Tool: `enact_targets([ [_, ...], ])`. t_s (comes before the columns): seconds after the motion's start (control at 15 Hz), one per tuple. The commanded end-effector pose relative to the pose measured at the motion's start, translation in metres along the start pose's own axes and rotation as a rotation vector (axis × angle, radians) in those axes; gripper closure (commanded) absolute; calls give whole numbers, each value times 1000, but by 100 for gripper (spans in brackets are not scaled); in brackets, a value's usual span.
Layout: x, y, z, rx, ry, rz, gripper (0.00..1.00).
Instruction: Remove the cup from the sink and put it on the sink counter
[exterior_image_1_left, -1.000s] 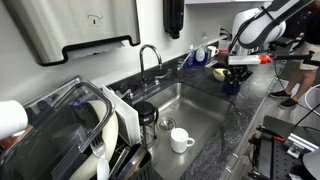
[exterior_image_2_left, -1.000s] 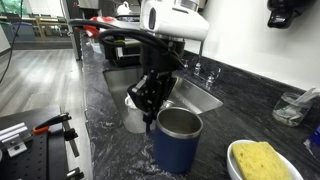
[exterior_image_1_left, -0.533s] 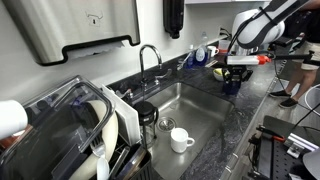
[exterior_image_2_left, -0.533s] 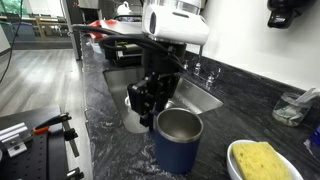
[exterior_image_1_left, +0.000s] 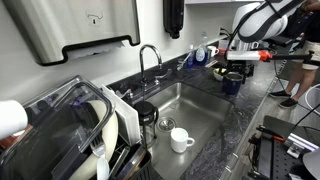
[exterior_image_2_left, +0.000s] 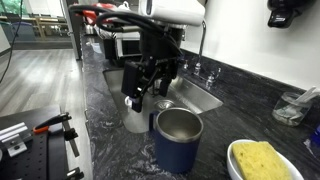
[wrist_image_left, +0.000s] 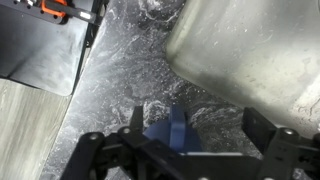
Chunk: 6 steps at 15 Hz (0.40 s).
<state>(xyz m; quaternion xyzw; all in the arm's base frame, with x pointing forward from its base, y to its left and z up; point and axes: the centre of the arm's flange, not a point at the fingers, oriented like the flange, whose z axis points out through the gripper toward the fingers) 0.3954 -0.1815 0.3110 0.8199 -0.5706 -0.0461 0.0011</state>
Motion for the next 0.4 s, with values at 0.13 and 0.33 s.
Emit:
enact_targets([
  [0.13,-25,3,-55,20,64,-14,0],
  [0.33,-35,2,-79,37,147,-10,0],
])
